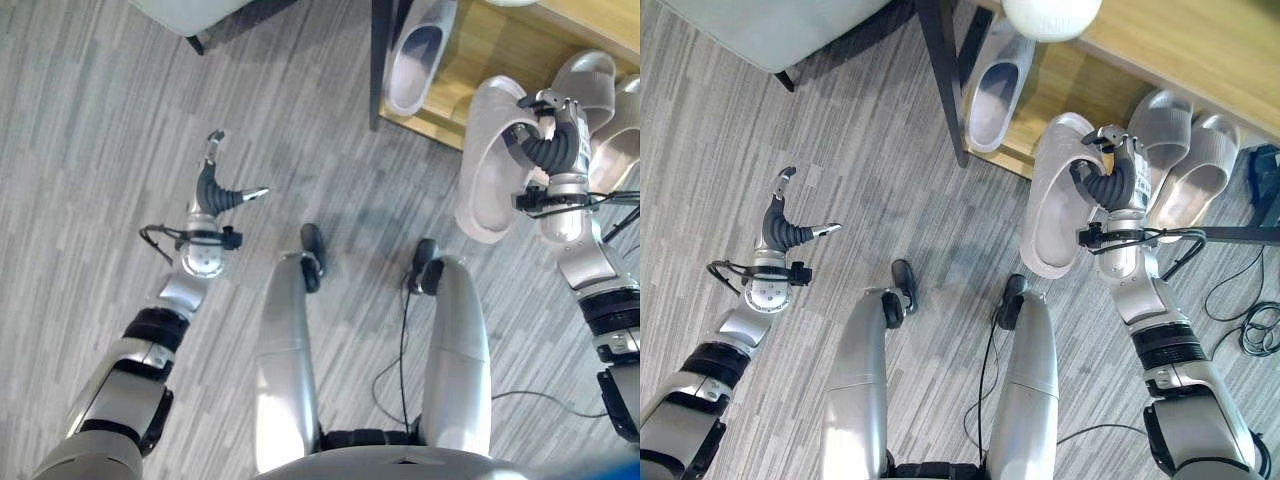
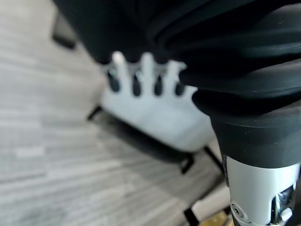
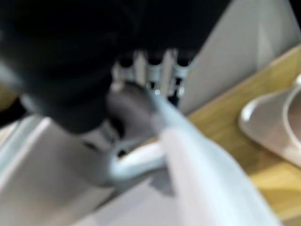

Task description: Arrange the slippers neatly on the shoe rack.

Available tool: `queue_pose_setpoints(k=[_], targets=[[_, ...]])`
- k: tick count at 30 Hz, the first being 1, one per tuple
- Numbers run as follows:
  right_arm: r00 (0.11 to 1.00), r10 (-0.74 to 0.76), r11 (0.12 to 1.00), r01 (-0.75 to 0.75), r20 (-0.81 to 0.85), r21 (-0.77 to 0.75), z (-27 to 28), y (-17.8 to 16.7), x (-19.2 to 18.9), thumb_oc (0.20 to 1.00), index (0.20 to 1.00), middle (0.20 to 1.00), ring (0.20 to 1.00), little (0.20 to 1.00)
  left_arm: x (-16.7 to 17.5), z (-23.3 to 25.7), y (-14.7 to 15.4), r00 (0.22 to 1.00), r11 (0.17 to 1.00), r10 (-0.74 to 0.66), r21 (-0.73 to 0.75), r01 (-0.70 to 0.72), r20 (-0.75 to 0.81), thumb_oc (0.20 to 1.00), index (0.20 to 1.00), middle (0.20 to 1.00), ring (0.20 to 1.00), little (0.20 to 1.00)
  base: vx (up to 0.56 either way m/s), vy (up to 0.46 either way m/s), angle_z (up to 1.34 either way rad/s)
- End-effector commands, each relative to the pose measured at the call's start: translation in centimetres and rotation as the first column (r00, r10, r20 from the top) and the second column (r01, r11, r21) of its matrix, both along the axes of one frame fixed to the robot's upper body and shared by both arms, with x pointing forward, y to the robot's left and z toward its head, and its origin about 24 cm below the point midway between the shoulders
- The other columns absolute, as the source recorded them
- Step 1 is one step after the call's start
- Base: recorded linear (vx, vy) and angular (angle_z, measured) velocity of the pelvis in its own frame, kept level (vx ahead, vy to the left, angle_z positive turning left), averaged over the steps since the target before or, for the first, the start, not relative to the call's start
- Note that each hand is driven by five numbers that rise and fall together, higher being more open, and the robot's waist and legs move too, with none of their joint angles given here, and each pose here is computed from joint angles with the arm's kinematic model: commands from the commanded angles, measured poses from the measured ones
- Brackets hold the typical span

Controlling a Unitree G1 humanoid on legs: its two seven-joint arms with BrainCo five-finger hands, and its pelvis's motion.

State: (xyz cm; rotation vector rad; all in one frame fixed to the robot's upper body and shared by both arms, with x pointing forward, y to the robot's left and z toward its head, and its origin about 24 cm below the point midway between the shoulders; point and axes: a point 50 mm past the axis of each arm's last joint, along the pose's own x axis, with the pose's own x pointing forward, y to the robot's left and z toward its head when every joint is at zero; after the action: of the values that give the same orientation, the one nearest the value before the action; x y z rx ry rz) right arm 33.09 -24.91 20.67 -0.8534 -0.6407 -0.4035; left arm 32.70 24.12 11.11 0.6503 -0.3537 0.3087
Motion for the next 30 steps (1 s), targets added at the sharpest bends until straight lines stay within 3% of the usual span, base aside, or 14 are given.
queue_pose_setpoints(k=[1,6,10,15,19,30], targets=[[0.999,0.04,0.999,-0.041,0.034,0.018,0.1,0.6,-0.3,0.2,0.2,0.2,0.2,0.2,-1.0,-1.9,0.5,0.998,0.993,0.056,-0.108,-0.057,-0.013,1.0,1.0,1.0,1.0,1.0,0.04,-0.068,0.02],[0.988,0.137,0.984,-0.144,0.077,0.1,5.0,1.0,1.6,0.2,0.2,0.2,0.2,0.2,-0.9,-1.4,2.5,0.986,0.975,0.168,-0.149,-0.164,0.012,1.0,1.0,1.0,1.0,1.0,0.14,-0.053,0.03],[0.989,0.08,0.994,-0.088,0.124,0.059,8.1,0.3,2.0,0.2,0.2,0.2,0.2,0.2,-1.2,-1.8,2.8,0.983,0.965,0.184,-0.193,-0.18,0.005,1.0,1.0,1.0,1.0,1.0,0.13,-0.022,0.03],[0.985,-0.078,0.993,0.091,0.155,-0.077,10.9,-1.0,2.3,0.2,0.2,0.2,0.2,0.2,-1.7,-2.3,2.9,0.987,0.96,0.159,-0.231,-0.158,-0.015,1.0,1.0,1.0,1.0,1.0,0.12,0.003,-0.07],[0.981,-0.121,0.99,0.109,0.153,0.086,11.1,-2.2,3.0,0.2,0.2,0.2,0.2,0.2,-1.5,-2.0,2.7,0.993,0.968,0.119,-0.218,-0.121,-0.023,1.0,1.0,1.0,1.0,1.0,0.09,-0.01,0.01],[0.952,-0.278,0.96,0.269,0.125,0.084,13.2,-4.8,3.2,0.2,0.2,0.2,0.2,0.2,-2.1,-2.4,3.5,0.988,0.976,0.154,-0.15,-0.157,-0.03,1.0,1.0,1.0,1.0,1.0,0.03,-0.009,0.06]])
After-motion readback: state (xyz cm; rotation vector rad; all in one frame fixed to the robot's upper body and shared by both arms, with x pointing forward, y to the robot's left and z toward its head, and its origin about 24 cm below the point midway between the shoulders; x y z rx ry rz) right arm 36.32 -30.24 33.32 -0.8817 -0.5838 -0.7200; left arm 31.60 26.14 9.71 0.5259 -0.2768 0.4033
